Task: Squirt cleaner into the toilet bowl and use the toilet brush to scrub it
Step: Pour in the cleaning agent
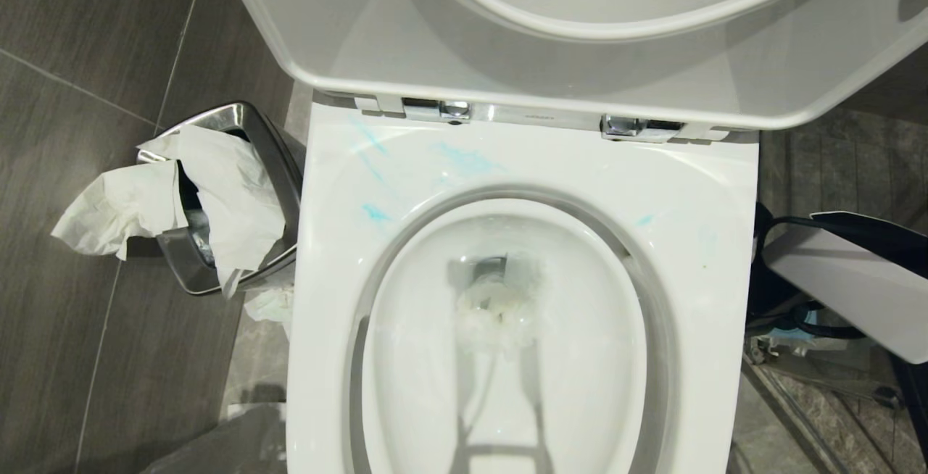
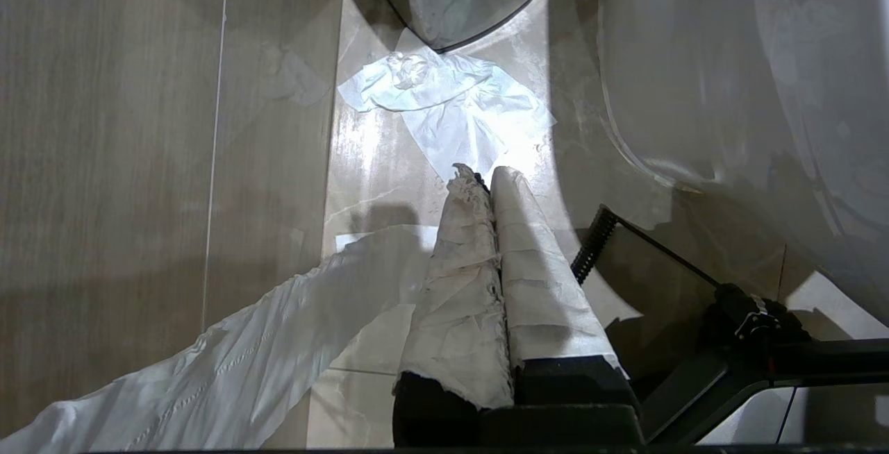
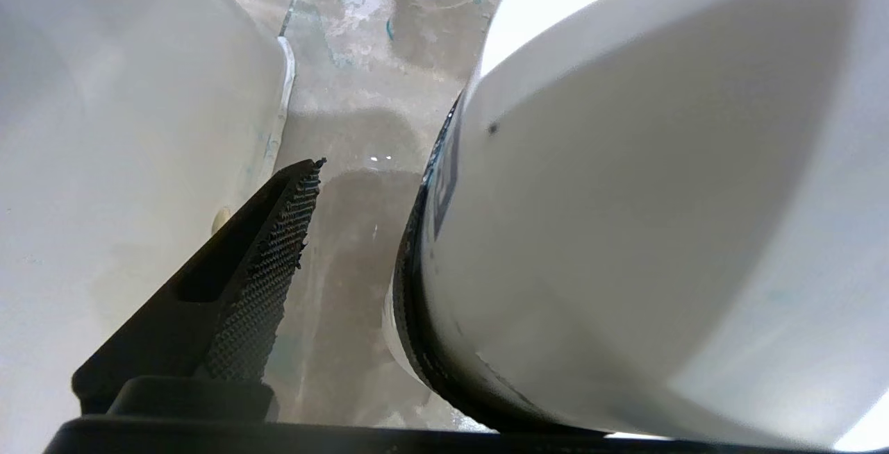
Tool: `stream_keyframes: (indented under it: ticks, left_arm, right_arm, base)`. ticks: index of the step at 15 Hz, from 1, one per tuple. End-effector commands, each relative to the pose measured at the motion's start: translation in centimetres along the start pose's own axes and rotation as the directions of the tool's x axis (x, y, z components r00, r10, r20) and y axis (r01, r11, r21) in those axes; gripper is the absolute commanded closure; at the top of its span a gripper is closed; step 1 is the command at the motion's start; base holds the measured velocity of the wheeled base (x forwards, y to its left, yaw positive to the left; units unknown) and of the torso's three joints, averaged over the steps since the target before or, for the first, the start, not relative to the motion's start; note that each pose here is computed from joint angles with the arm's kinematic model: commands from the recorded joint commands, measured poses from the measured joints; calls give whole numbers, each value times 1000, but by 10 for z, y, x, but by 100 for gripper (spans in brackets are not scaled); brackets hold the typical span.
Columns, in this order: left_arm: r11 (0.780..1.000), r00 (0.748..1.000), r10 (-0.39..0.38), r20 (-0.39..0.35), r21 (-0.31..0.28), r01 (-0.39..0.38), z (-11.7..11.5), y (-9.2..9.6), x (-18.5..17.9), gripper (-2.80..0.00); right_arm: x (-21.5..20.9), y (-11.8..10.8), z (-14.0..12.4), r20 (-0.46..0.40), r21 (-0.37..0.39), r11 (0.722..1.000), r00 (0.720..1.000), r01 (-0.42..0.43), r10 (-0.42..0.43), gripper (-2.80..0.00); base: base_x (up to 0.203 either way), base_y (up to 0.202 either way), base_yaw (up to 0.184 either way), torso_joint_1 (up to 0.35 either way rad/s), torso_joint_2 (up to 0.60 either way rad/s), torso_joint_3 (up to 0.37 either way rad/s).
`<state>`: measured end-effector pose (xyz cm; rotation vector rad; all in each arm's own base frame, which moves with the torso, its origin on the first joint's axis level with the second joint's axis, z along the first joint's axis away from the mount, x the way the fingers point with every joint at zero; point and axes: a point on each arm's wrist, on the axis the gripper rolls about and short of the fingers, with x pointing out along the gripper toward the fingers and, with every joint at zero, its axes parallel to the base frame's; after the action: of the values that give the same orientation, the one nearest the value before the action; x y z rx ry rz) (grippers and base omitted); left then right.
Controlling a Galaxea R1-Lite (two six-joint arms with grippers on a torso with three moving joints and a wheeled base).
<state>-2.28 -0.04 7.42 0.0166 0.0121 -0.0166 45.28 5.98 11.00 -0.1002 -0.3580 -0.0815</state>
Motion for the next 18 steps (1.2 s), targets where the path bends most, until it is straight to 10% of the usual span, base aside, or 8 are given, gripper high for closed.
stream_keyframes:
  ticks: [1,18]
  left_arm:
    - [1000,1000,0,0,0,0,0,0,0,0]
    - [1000,1000,0,0,0,0,0,0,0,0]
  right_arm:
    - [0,0,-6,-2,-3,1000,1000,2,-2,-280]
    - [21,-17,-14,69,-49,999,998,10,-6,-280]
  base:
    - [0,0,0,0,0,0]
    - [0,0,0,0,0,0]
